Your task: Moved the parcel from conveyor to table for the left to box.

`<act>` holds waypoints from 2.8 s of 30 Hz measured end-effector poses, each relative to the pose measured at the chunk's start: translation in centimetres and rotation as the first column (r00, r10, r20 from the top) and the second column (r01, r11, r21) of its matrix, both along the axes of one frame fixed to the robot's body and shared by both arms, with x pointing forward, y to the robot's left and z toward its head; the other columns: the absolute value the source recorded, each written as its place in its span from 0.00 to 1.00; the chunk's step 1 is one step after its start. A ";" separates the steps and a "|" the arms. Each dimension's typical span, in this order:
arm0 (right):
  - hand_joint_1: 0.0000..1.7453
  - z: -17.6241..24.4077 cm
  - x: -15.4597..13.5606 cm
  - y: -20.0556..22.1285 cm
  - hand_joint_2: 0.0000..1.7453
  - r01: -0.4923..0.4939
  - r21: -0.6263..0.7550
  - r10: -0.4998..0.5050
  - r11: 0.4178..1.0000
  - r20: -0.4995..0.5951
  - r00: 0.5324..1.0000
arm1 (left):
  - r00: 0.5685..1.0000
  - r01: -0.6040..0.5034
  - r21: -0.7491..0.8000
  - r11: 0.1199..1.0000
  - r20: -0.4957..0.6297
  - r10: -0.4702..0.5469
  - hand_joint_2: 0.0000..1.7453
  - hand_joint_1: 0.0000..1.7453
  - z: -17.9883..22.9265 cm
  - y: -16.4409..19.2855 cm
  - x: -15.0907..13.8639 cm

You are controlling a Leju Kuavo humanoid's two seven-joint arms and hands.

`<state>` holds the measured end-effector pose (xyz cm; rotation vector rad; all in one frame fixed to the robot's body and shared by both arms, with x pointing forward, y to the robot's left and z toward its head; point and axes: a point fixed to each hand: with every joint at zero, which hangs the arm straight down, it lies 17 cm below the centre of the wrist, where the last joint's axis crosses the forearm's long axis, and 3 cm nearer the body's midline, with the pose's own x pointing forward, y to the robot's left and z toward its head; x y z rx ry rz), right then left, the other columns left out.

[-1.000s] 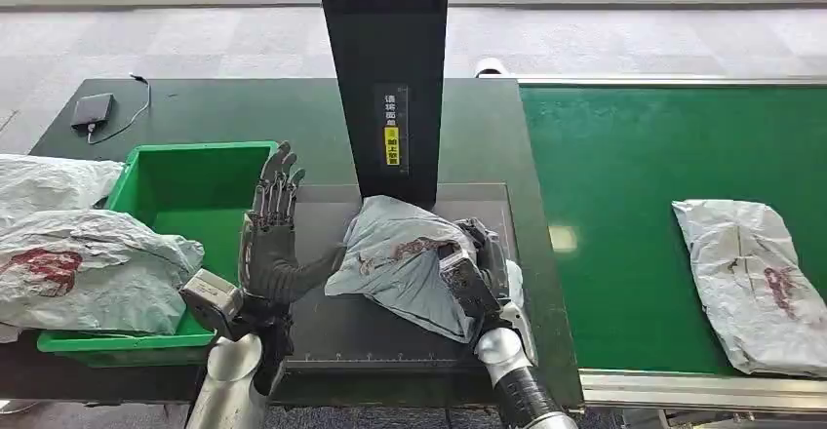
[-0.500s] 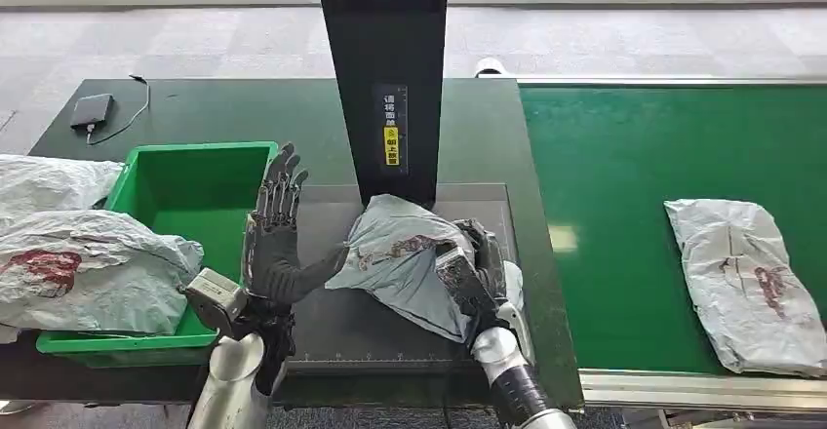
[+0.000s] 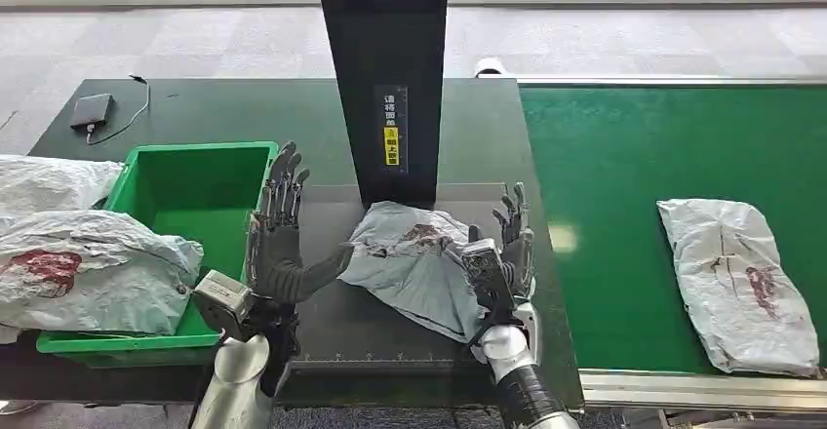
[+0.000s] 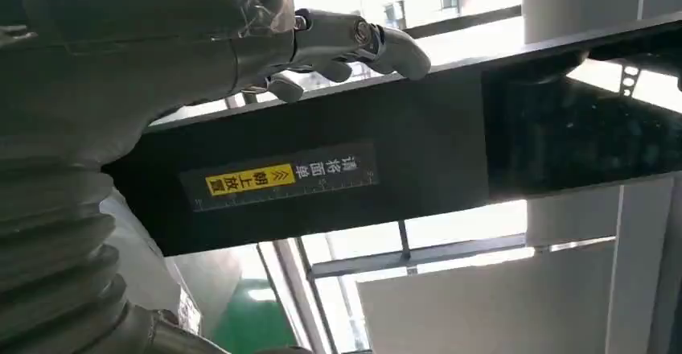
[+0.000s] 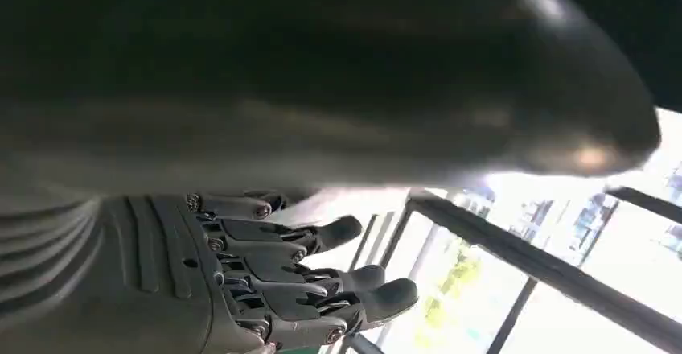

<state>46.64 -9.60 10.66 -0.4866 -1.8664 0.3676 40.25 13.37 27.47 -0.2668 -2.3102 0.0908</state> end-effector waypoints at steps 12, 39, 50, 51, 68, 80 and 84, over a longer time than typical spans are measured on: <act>0.00 2.6 0.0 -1.0 0.00 0.055 -0.034 -0.052 0.998 0.090 0.995 | 1.000 -0.011 0.036 0.999 0.012 0.010 1.00 0.00 0.2 -0.3 -0.1; 0.00 25.8 -10.9 -9.7 0.00 0.175 0.177 -0.249 0.969 0.710 0.658 | 0.955 0.193 0.691 0.696 -0.295 0.028 1.00 0.00 -17.1 -13.2 3.5; 0.00 27.4 -12.2 -10.3 0.00 0.166 0.206 -0.264 0.964 0.737 0.622 | 0.941 0.229 0.709 0.667 -0.336 0.033 1.00 1.00 -18.9 -13.6 3.5; 0.00 27.4 -12.2 -10.2 0.00 0.165 0.205 -0.263 0.965 0.738 0.622 | 0.942 0.222 0.720 0.657 -0.333 0.047 1.00 1.00 -19.1 -13.5 3.5; 0.00 27.7 -12.5 -9.3 0.00 0.179 0.147 -0.227 0.973 0.758 0.612 | 0.951 0.081 0.760 0.645 -0.254 0.180 1.00 1.00 -17.7 -11.3 4.7; 0.00 27.8 -12.6 -8.6 0.00 0.195 0.101 -0.201 0.976 0.771 0.604 | 0.819 -0.410 0.785 0.464 0.093 0.567 1.00 1.00 -11.1 -2.4 7.1; 0.00 27.7 -12.5 -8.8 0.00 0.200 0.102 -0.205 0.974 0.768 0.606 | 0.734 -0.565 0.734 0.377 0.238 0.636 1.00 1.00 -5.8 1.1 6.9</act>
